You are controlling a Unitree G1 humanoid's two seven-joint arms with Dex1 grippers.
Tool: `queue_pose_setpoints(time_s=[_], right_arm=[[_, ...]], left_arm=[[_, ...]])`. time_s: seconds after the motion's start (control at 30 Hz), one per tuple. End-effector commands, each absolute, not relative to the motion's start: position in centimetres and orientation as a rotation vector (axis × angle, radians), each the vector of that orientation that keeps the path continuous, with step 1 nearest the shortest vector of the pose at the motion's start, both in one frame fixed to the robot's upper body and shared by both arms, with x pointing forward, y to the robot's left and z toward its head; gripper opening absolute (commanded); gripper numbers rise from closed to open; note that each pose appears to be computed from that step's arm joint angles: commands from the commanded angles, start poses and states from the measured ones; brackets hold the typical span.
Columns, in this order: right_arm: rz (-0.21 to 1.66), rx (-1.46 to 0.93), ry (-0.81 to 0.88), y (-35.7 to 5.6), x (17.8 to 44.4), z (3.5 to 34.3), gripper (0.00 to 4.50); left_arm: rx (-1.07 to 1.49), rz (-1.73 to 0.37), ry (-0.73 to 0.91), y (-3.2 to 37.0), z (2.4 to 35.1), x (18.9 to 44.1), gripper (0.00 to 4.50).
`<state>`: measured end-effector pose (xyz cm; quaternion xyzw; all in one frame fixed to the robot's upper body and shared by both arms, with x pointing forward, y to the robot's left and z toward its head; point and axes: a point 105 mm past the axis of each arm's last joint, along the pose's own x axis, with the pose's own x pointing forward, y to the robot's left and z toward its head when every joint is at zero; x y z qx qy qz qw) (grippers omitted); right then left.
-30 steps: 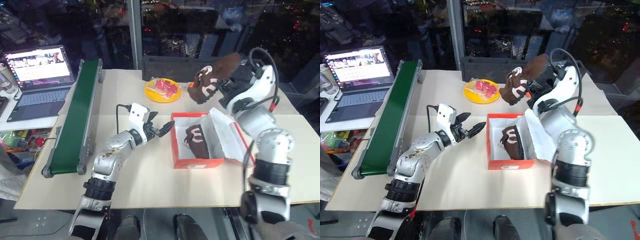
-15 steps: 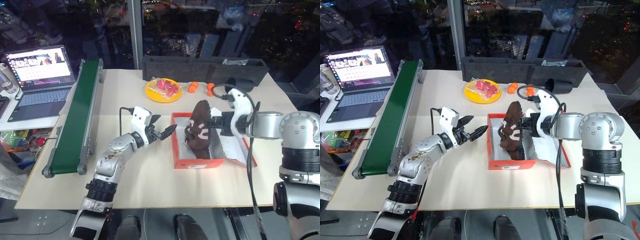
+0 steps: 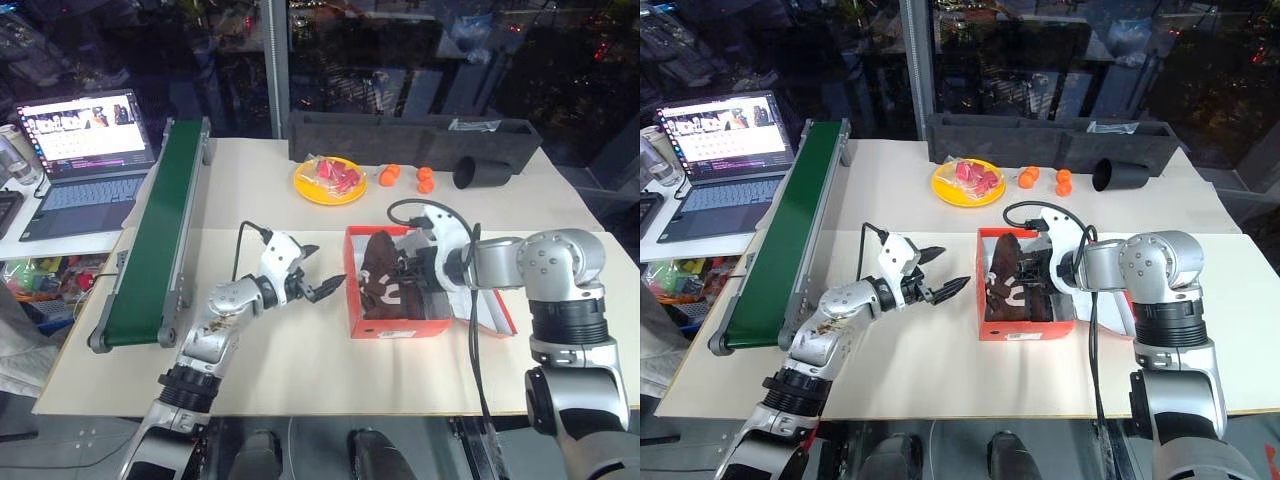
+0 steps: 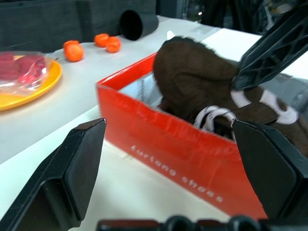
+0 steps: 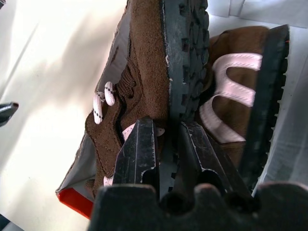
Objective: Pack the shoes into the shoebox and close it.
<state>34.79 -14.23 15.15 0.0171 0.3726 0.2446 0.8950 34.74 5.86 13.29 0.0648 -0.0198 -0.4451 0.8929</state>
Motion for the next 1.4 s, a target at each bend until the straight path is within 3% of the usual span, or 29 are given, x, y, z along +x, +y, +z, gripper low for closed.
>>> queue_pose_setpoints(time_s=[0.03,0.33,0.57,0.6,0.63,0.77,0.87,1.0,1.17,1.27,1.4], right_arm=[[0.543,-0.016,0.752,-13.3,34.8,16.0,0.37],[0.447,0.057,0.948,-13.4,35.6,7.1,0.37],[0.427,0.083,0.955,-13.6,36.5,5.5,0.37],[0.419,0.096,0.938,-13.6,36.8,5.9,0.37],[0.417,0.108,0.921,-13.6,37.0,6.2,1.24],[0.42,0.142,0.85,-13.4,37.6,8.2,2.5],[0.397,0.146,0.725,-13.7,38.4,11.9,3.49],[0.385,0.16,0.53,-14.5,38.0,18.2,3.49],[0.442,0.196,0.36,-15.3,35.6,23.8,3.49],[0.452,0.205,0.288,-16.4,34.1,24.5,3.49],[0.363,0.226,0.276,-18.8,32.7,23.0,2.46]], left_arm=[[0.134,-0.943,-0.083,5.2,14.1,34.7,4.48],[0.15,-1.006,-0.097,3.8,14.1,34.5,4.48],[0.153,-1.019,-0.103,3.5,14.2,34.3,4.48],[0.152,-1.018,-0.103,3.5,14.2,34.3,4.48],[0.151,-1.017,-0.103,3.6,14.2,34.3,4.5],[0.152,-1.015,-0.101,3.7,14.2,34.3,4.5],[0.152,-1.016,-0.1,3.8,14.3,34.2,4.5],[0.157,-1.013,-0.097,4.1,14.3,34.3,4.5],[0.158,-1.01,-0.095,4.4,14.5,34.5,4.5],[0.158,-1.037,-0.088,4.3,14.5,34.3,4.5],[0.156,-1.075,-0.084,4.3,14.4,34.0,4.5]])
